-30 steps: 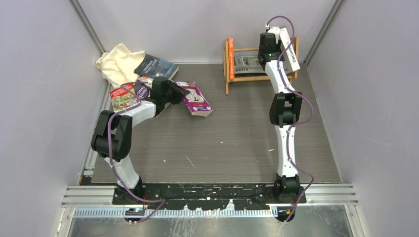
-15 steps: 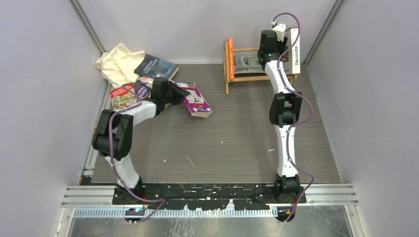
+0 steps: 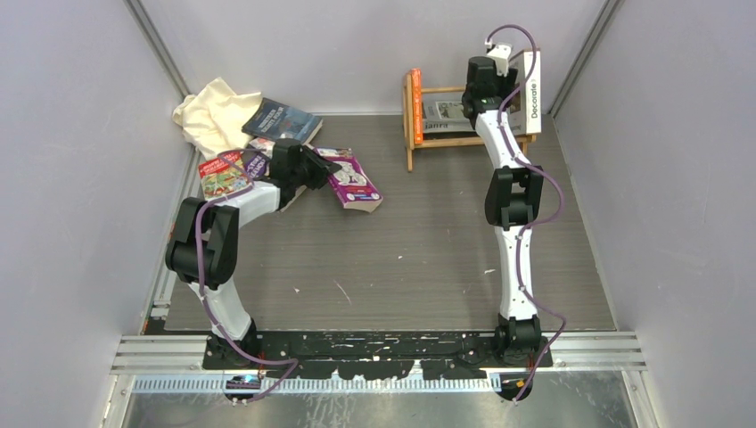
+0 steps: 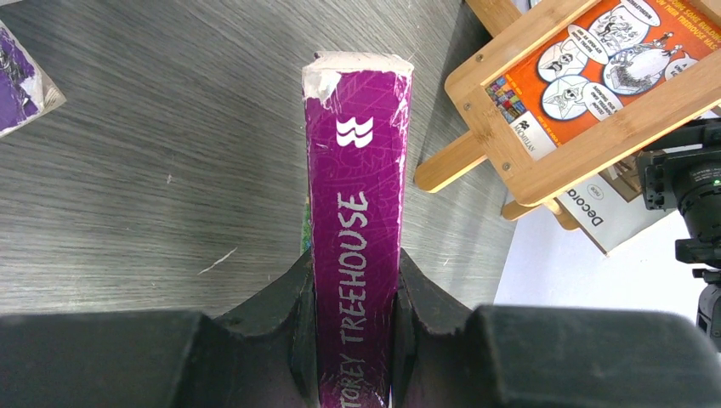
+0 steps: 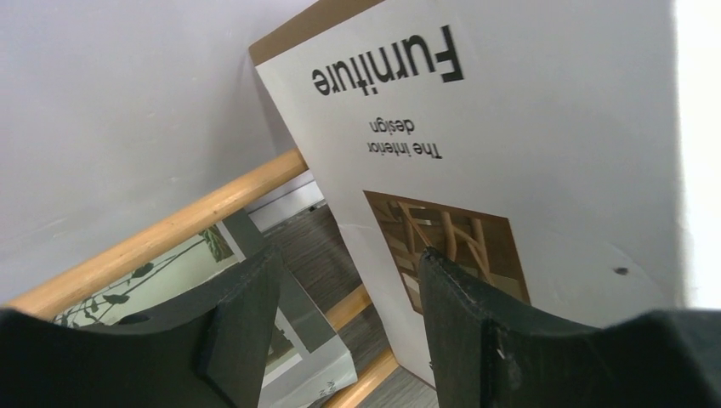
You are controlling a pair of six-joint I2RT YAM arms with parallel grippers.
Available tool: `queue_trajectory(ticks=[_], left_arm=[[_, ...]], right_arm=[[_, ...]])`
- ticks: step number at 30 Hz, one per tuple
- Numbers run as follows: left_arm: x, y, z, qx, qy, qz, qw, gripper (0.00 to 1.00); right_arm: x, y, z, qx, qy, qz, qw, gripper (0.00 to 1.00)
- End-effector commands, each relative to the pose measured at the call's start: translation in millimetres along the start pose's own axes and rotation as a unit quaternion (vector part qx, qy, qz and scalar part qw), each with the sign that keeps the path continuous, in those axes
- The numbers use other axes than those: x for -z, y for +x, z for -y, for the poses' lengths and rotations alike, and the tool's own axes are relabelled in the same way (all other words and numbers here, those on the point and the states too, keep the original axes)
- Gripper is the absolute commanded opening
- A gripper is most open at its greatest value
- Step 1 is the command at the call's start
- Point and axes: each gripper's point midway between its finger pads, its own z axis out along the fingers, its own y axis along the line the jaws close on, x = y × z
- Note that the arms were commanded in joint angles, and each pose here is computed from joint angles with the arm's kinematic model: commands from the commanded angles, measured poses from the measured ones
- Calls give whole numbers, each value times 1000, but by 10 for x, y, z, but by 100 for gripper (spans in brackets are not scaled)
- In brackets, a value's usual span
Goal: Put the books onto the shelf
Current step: Adjust the book on the shelf.
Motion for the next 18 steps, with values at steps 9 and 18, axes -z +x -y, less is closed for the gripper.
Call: queue_trajectory(ticks=[9,18], left_arm=[[168,-319,565,-13,101,32,994,0],[300,-369,607,-19,111,35,993,0]], right_arm=[[544,-358,-364,-28,-72,9,997,66],[802,-272,-495,2,-104,-12,995,68]])
